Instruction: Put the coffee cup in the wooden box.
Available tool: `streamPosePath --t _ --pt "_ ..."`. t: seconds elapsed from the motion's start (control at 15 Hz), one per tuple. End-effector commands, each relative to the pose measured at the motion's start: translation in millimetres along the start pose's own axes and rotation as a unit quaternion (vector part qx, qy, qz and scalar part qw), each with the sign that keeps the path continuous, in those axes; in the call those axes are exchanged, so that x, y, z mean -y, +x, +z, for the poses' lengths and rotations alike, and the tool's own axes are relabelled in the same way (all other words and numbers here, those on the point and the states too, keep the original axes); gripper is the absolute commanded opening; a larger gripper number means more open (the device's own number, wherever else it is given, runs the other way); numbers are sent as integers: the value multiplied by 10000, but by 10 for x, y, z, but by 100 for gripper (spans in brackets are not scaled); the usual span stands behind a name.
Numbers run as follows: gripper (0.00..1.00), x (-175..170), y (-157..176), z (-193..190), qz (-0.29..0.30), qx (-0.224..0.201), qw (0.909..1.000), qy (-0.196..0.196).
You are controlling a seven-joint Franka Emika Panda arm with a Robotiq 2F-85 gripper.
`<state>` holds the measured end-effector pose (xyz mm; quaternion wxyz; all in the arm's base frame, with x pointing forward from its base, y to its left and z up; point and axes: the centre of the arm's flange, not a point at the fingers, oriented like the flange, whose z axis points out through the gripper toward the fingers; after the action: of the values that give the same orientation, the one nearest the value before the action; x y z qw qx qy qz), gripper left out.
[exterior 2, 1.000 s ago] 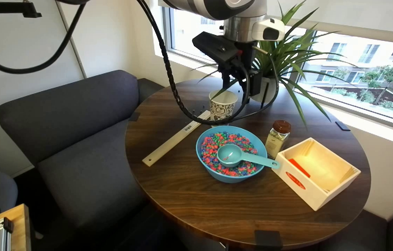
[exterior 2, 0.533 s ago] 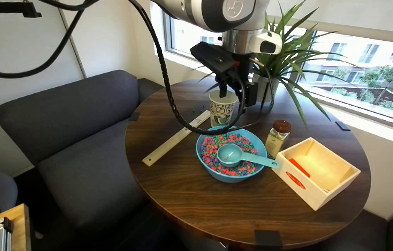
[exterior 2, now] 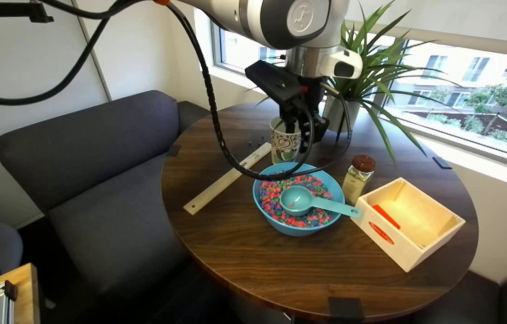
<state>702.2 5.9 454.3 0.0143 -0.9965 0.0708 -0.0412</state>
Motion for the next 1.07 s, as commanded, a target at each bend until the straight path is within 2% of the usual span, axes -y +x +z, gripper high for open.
streamPosePath --t 0.0,0.2,0.27,0.47,0.67,0.73,0.8,1.0 --pt "28 -6 -95 -52 101 16 9999 97" --pt "5 4 -96 -148 71 -52 9999 135" --pt "1 12 -106 -202 31 -108 9998 185" --pt "0 32 -170 -432 -22 -293 9991 320" --pt "1 -91 -451 -925 222 -669 9971 284" --pt "1 -154 -554 -1101 375 -815 9955 318" --pt "1 -295 -699 -1248 767 -892 9927 246" --pt "1 -728 -1090 -1502 1608 -926 9826 114"
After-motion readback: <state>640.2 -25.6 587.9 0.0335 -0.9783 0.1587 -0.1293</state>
